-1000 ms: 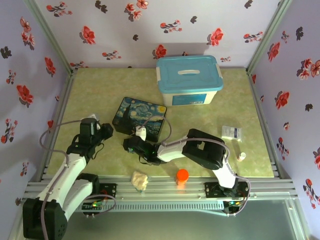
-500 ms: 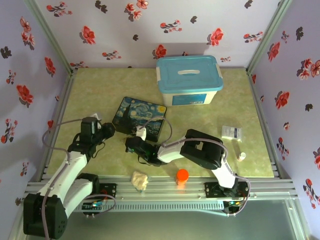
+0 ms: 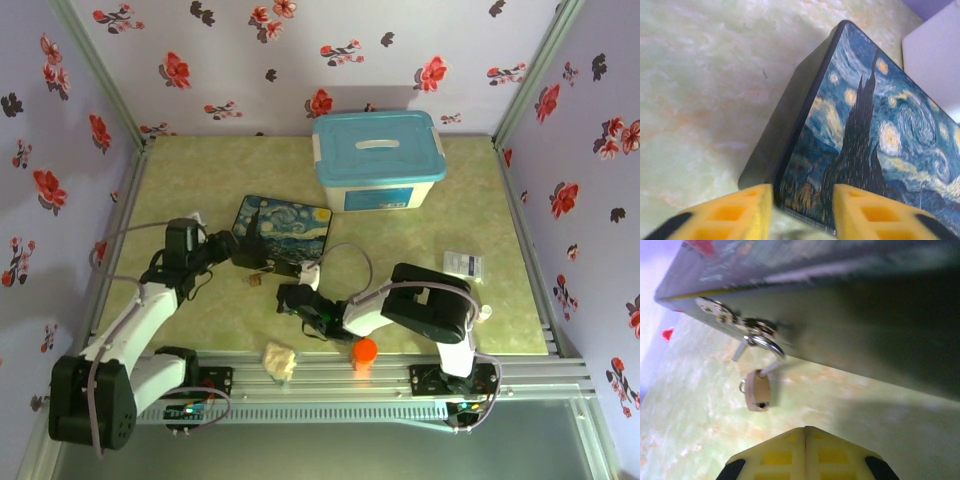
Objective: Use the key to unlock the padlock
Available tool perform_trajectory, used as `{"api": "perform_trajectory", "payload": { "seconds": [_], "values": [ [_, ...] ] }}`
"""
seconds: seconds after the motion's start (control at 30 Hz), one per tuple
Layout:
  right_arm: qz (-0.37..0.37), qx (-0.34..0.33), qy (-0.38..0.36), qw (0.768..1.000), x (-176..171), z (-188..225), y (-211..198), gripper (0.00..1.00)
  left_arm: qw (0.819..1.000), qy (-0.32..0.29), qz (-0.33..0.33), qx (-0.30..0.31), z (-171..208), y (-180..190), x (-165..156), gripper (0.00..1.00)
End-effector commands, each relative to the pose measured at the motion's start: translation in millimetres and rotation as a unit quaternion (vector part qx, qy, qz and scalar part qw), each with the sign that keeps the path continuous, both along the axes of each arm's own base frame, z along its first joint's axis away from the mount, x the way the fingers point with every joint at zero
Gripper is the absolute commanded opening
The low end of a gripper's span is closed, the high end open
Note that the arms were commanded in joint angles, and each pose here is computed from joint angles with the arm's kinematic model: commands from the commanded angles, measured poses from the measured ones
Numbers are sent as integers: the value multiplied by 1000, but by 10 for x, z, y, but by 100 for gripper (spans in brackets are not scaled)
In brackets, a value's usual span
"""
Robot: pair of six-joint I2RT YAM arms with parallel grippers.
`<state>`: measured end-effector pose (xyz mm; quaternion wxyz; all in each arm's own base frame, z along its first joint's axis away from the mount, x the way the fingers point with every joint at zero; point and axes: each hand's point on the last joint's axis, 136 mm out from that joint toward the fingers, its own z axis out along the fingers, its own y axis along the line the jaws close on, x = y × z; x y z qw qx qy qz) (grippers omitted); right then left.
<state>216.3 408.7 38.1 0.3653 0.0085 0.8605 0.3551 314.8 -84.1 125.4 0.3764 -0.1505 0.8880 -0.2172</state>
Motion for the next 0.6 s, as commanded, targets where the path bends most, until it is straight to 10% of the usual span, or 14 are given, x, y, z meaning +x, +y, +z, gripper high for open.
{"api": "perform_trajectory", "payload": {
  "seconds": [0.0, 0.17, 0.57],
  "values": [
    [-19, -41, -10, 999, 119, 47, -208, 18, 999, -29, -9, 37, 129, 50, 190, 50],
    [-52, -73, -11, 996, 214, 100, -460, 28, 998, -18, 10, 63, 103, 192, 375, 65],
    [-108, -128, -28, 985, 598, 209, -996, 30, 999, -30, -22, -20, -131, -92, 177, 60]
  ]
}}
